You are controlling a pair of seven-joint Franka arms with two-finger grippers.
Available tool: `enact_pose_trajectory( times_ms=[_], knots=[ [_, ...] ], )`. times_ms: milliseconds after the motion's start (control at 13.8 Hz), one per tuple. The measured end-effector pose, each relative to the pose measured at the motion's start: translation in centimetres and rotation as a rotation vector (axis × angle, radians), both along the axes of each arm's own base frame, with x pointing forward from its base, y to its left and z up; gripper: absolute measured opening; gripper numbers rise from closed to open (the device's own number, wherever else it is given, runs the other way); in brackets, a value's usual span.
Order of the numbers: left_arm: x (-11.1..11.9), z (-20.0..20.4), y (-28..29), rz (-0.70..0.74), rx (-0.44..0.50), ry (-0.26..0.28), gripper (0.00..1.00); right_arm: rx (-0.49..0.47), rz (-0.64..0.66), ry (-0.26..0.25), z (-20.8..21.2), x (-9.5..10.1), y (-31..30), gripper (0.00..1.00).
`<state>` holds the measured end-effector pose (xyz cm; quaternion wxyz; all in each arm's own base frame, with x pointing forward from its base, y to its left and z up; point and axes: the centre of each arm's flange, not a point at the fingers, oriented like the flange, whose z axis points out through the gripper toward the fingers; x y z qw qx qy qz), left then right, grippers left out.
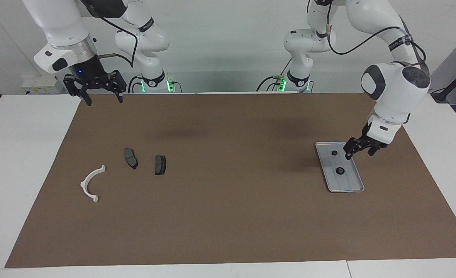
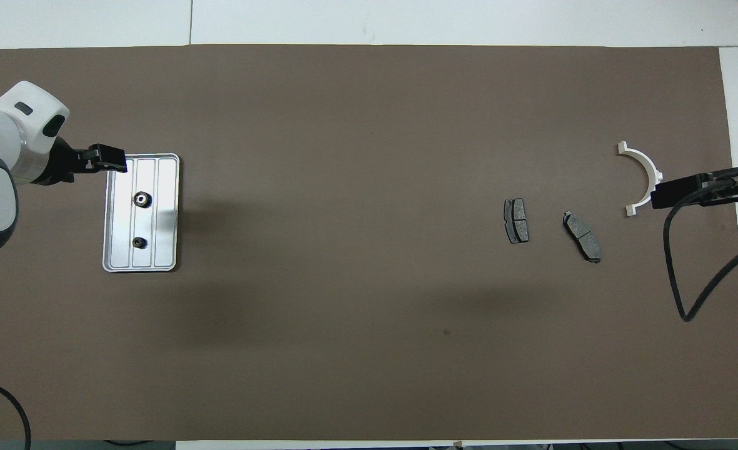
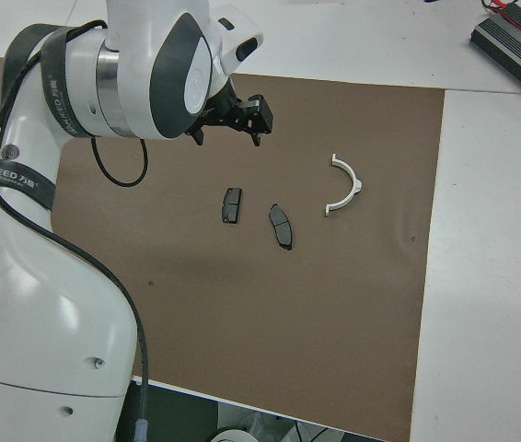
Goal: Place bearing gear from tray to pile
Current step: 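Reach the left gripper to the silver tray and grasp the black bearing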
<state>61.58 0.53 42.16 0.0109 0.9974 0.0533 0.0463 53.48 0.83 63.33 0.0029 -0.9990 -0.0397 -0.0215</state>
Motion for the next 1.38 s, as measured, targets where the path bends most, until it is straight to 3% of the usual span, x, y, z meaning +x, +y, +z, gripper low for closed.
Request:
enact_pose_trajectory(
  times_ms=[218, 436, 509, 582, 1164, 1382],
  knots=[
    [0.3, -3.4, 0.6, 0.012, 0.002, 0.045, 1.0, 0.0, 0.0, -0.014, 0.1, 0.2, 0.0, 1.0],
    [0.6, -6.2, 0.5, 0.038, 0.002, 0.082, 0.9, 0.0, 0.0, -0.014, 0.1, 0.2, 0.0, 1.0],
    [0.7, -6.9, 0.5, 0.043, 0.003, 0.085, 0.89, 0.0, 0.0, -0.014, 0.1, 0.2, 0.0, 1.0],
    [0.8, -7.6, 0.5, 0.046, 0.003, 0.086, 0.81, 0.0, 0.0, -0.014, 0.1, 0.2, 0.0, 1.0],
    [0.2, -10.5, 0.4, 0.049, 0.005, 0.082, 0.8, 0.0, 0.007, -0.013, 0.0, 0.1, 0.4, 1.0],
    [-0.3, -11.4, 0.2, 0.05, 0.004, 0.088, 0.7, 0.0, 0.007, -0.011, 0.0, 0.1, 0.4, 1.0]
  ],
)
